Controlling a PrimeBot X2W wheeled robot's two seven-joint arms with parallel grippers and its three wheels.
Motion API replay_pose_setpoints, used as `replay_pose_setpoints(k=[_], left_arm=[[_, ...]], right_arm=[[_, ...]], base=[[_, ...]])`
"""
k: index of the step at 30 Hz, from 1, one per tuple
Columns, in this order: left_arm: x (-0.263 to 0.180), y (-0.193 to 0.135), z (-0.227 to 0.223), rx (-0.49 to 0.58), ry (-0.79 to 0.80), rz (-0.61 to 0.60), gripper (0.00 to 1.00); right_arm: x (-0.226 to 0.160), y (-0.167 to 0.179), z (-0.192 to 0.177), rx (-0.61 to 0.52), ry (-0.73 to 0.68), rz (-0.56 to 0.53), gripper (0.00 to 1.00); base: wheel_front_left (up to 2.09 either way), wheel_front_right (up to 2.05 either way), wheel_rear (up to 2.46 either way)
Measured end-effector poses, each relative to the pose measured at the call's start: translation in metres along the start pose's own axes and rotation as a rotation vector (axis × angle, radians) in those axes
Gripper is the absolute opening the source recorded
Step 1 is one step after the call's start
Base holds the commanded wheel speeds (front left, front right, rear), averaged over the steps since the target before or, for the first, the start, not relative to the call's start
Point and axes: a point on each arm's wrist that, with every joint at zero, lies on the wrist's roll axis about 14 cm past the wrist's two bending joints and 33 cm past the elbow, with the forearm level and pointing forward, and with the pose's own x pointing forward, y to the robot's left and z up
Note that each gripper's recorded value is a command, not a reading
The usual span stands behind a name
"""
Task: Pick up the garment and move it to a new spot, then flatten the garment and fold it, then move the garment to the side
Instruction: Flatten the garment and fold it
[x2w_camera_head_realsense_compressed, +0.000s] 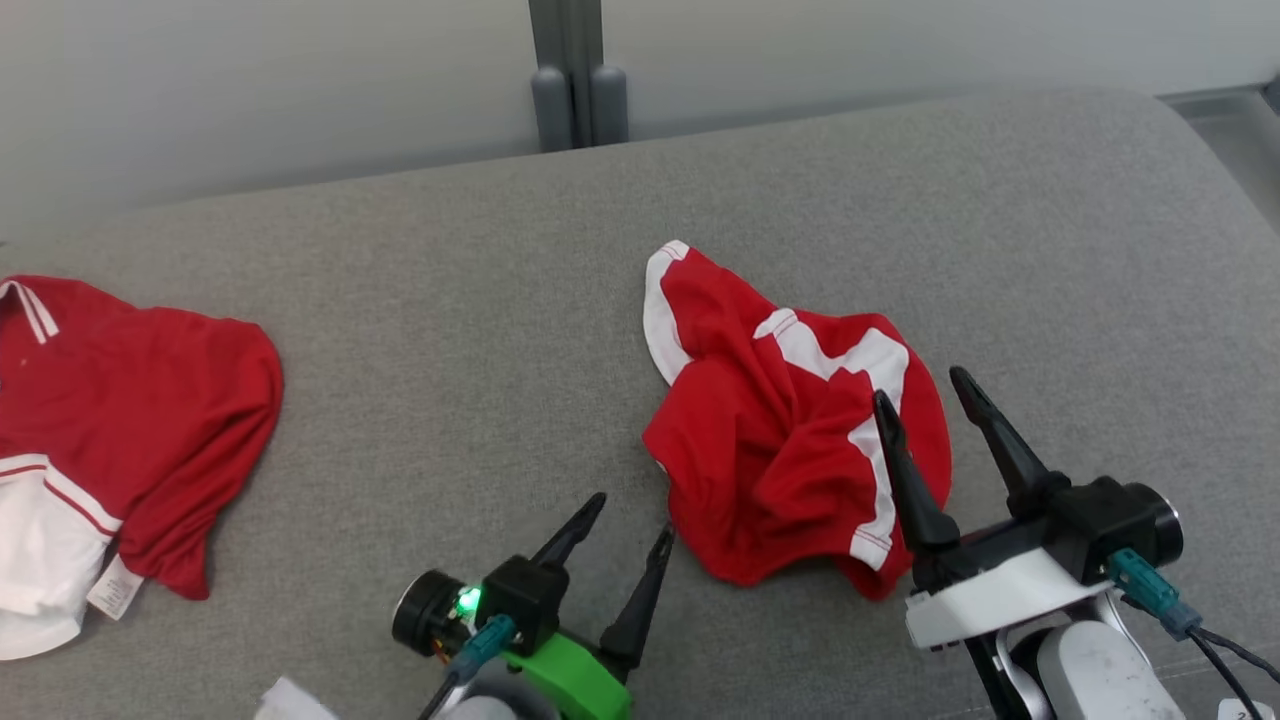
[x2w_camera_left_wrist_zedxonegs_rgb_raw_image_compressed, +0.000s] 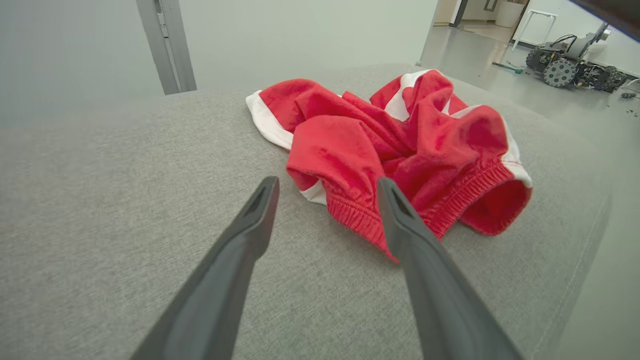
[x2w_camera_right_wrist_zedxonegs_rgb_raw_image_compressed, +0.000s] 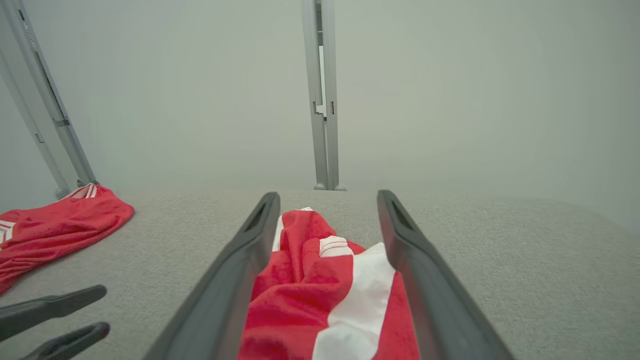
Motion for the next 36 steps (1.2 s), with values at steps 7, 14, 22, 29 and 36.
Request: replay_pose_setpoints(k=[7, 14, 22, 29, 36], left_arm=[[0.041, -0.002, -0.053, -0.074, 0.191, -0.093, 1.00], [0.067, -0.015, -0.077, -0.103, 0.266, -0.194, 0.00], [0.105, 0.024, -0.048, 0.037, 0.172, -0.200, 0.00], [0.131, 0.108, 0.023, 0.309, 0.031, -0.088, 0.00], [0.127, 0.126, 0.033, 0.219, 0.006, 0.010, 1.00]], right_arm=[[0.017, -0.023, -0.014, -0.025, 0.030, -0.052, 1.00], [0.006, -0.054, -0.031, -0.040, 0.087, -0.158, 1.00], [-0.006, -0.073, -0.035, -0.053, 0.111, -0.230, 1.00], [-0.006, -0.072, -0.036, -0.047, 0.112, -0.234, 1.00], [-0.007, -0.067, -0.038, -0.037, 0.117, -0.227, 1.00]], base=[[0.00, 0.00, 0.00], [0.00, 0.00, 0.00], [0.00, 0.00, 0.00], [0.00, 0.00, 0.00], [0.00, 0.00, 0.00]])
